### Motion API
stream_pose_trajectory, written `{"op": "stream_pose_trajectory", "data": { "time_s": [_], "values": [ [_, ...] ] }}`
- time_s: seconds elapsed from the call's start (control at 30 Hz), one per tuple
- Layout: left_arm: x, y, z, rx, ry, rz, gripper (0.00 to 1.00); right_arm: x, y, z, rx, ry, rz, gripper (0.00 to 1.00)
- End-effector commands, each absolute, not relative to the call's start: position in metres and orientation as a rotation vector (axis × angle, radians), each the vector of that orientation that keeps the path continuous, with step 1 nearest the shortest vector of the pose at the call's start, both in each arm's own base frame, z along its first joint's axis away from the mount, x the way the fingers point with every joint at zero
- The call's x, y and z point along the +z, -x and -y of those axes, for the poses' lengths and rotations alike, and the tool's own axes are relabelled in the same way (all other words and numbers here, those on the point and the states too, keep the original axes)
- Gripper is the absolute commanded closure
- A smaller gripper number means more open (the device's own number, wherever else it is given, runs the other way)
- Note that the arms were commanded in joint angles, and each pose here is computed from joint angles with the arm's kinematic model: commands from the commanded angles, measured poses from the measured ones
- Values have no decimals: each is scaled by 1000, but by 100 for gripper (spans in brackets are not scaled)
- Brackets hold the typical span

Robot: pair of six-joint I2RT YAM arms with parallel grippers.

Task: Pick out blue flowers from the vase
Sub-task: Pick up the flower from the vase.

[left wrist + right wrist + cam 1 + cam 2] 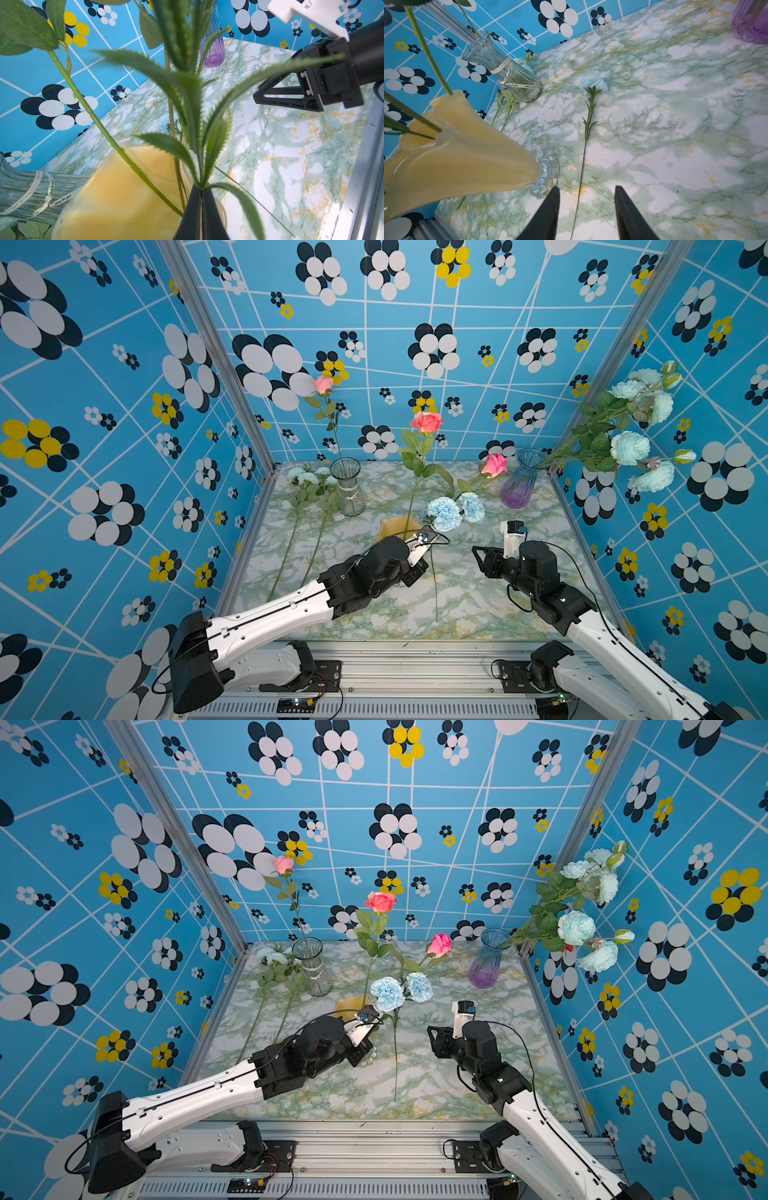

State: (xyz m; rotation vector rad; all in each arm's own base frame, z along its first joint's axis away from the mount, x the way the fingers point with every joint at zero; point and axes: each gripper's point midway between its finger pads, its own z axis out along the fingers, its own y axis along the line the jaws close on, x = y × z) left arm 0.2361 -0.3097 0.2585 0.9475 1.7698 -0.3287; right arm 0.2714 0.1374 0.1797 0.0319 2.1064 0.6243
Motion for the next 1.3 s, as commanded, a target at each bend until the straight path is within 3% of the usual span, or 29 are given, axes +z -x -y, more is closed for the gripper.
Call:
{"op": "stream_pose_trajectory", "data": {
  "time_s": [0.0, 0.67, 0.87, 1.13, 1.27],
  "values": [
    [288, -236, 309, -360, -921, -1729, 100, 181, -271, -138, 638, -18, -2084, 54],
    [426, -211, 297, -479, -933, -1618, 100, 178, -273, -137, 634, -31, -2093, 53],
    [454, -198, 304, -579, -966, -1608, 100, 177, -275, -138, 637, -29, -2107, 44],
    [476, -184, 310, -701, -978, -1633, 100, 177, -275, -136, 636, -43, -2102, 23],
    [491, -172, 316, -796, -1002, -1611, 100, 176, -276, -136, 637, -49, -2107, 20]
  ]
}}
